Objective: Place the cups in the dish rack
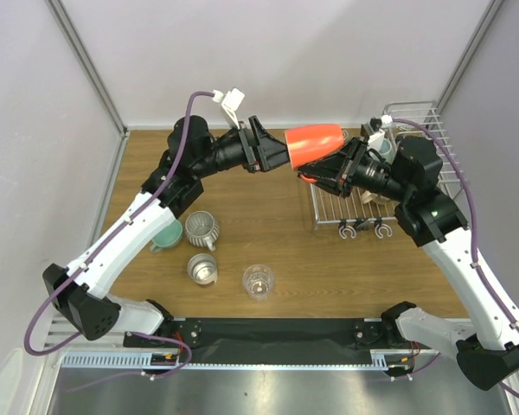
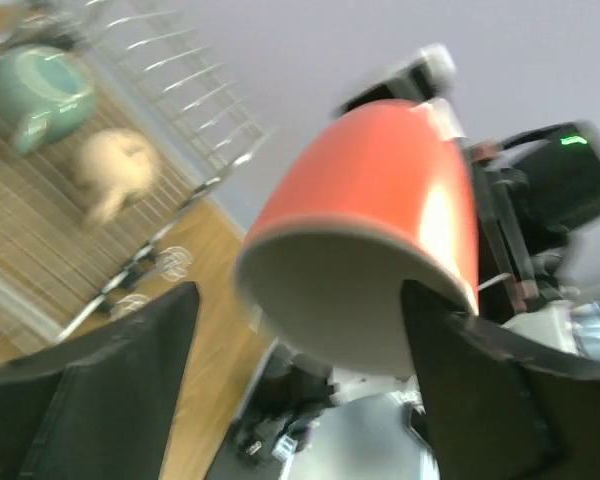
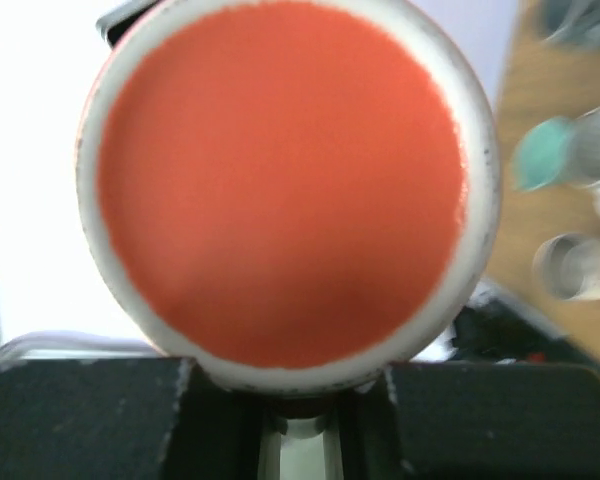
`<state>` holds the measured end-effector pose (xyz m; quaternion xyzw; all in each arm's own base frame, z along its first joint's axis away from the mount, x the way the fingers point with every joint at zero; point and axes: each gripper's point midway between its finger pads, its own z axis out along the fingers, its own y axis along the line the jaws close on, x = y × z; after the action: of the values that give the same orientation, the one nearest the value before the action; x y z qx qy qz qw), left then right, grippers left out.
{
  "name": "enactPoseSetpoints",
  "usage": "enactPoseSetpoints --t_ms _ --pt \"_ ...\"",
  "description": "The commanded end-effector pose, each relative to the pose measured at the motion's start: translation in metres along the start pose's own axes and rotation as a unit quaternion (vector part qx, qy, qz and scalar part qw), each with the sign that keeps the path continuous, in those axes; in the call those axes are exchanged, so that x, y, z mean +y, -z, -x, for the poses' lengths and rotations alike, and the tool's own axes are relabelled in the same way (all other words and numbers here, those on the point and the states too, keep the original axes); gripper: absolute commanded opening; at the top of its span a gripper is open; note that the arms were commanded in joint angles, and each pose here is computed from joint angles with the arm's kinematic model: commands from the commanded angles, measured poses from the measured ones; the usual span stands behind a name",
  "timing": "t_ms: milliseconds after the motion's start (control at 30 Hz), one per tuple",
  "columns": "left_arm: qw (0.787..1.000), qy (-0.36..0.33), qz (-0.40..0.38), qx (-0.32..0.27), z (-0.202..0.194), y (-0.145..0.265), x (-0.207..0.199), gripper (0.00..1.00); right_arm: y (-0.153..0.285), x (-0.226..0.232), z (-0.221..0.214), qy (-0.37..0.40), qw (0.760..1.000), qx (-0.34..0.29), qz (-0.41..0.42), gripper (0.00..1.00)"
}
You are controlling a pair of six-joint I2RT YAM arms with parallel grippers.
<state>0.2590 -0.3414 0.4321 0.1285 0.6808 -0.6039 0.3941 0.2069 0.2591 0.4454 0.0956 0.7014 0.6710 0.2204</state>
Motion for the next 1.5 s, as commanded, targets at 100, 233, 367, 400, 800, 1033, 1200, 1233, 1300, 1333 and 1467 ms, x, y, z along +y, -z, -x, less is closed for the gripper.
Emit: enactPoseSetpoints --t_ms 100,233,367,400,800,1033,1200,1233,1300,1333,1467 --pt "0.978 -0.012 0.201 -0.047 0.024 0.067 0.051 0.97 0.008 -0.027 0.038 0.118 0.982 -0.096 -0.111 0.00" --pt "0.952 0.013 0.296 -0.082 0.022 0.116 0.084 1.00 0.011 -0.059 0.061 0.156 0.960 -0.135 -0.190 0.00" --pt "0.936 0.011 0.340 -0.090 0.018 0.143 0.090 1.00 0.023 -0.090 0.105 0.199 0.911 -0.216 -0.290 0.00" --pt "0.935 0.008 0.344 -0.086 0.014 0.148 0.088 0.99 0.026 -0.094 0.115 0.223 0.896 -0.231 -0.306 0.00" --pt "0.936 0.028 0.349 -0.017 -0.038 0.174 0.087 0.97 0.012 -0.193 0.201 0.279 0.755 -0.307 -0.508 0.00" --pt "0.931 -0.008 0.365 0.025 -0.039 0.180 0.087 0.97 -0.006 -0.243 0.226 0.305 0.700 -0.292 -0.576 0.00" --pt "0.909 -0.043 0.410 0.063 -0.038 0.191 0.100 0.98 -0.024 -0.274 0.236 0.318 0.686 -0.273 -0.595 0.00" --pt "0.910 -0.045 0.407 0.067 -0.039 0.191 0.099 0.99 -0.026 -0.279 0.238 0.321 0.683 -0.271 -0.598 0.00" --pt "0.913 -0.054 0.400 0.067 -0.036 0.190 0.096 0.99 -0.029 -0.284 0.245 0.322 0.680 -0.274 -0.599 0.00" --pt "0.915 -0.055 0.393 0.068 -0.038 0.188 0.095 1.00 -0.031 -0.294 0.245 0.319 0.679 -0.268 -0.605 0.00" --pt "0.920 -0.054 0.382 0.072 -0.037 0.180 0.098 1.00 -0.025 -0.310 0.262 0.304 0.682 -0.275 -0.605 0.00"
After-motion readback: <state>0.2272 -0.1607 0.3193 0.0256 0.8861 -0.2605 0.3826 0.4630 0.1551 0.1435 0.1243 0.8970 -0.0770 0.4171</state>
